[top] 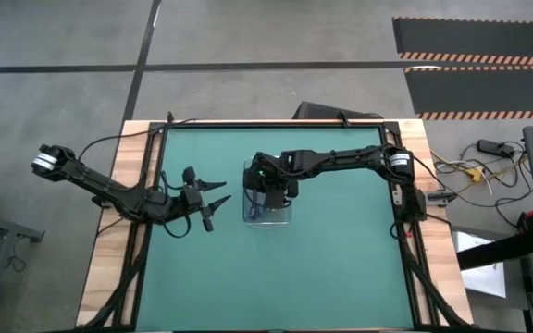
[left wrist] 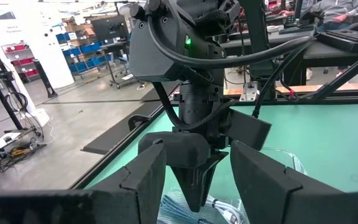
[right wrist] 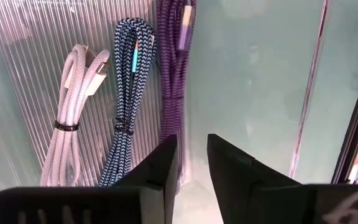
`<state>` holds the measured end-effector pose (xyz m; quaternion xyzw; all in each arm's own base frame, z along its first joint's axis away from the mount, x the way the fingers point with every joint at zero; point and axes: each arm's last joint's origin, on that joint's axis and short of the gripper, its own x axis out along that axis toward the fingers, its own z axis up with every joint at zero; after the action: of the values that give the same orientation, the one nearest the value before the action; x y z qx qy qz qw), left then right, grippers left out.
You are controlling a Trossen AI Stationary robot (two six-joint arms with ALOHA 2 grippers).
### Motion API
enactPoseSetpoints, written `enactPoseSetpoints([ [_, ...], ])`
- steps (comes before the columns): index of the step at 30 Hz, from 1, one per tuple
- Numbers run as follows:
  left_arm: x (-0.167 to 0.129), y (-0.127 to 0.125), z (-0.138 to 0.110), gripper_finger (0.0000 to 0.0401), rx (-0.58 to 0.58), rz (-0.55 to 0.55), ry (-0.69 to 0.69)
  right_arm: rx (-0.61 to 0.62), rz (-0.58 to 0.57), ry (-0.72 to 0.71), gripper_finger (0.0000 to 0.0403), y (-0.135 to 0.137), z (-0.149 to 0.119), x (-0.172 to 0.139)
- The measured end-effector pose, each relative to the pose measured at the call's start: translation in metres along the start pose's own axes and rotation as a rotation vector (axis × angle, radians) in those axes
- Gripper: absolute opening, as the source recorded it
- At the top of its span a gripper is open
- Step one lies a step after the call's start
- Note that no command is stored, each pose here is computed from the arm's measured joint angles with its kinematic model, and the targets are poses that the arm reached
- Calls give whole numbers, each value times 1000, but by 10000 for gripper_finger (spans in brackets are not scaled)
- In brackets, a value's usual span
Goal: Pick and place USB-C Cables
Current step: Put the white charger cable into the transparent bin
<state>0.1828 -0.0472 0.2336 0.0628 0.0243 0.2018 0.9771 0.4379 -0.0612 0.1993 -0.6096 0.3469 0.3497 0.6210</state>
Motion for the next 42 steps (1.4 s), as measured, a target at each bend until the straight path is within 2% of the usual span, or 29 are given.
enactPoseSetpoints([
  [7, 0, 0, 0, 164, -1, 0, 0, 13, -6, 13, 98, -2, 0, -5],
  [11, 0, 0, 1, 164, -6, 0, -5, 85, -40, 18, 94, -7, 1, -18],
  [14, 0, 0, 2, 164, -19, 2, -19, 212, -80, 35, 85, -11, 2, -34],
  [19, 0, 1, 4, 164, -36, 4, -35, 672, -169, 93, 66, -17, 0, -52],
  [21, 0, 1, 5, 164, -40, 6, -40, 784, -195, 124, 60, -17, -3, -61],
  [32, 1, 3, 9, 164, -74, 22, -73, 1060, -251, 148, 27, -1, -43, -120],
  [38, 1, 3, 9, 164, -74, 26, -72, 1195, -250, 140, 17, 22, -73, -133],
  [42, 1, 3, 9, 164, -74, 26, -72, 1257, -230, 176, 16, 41, -89, -129],
])
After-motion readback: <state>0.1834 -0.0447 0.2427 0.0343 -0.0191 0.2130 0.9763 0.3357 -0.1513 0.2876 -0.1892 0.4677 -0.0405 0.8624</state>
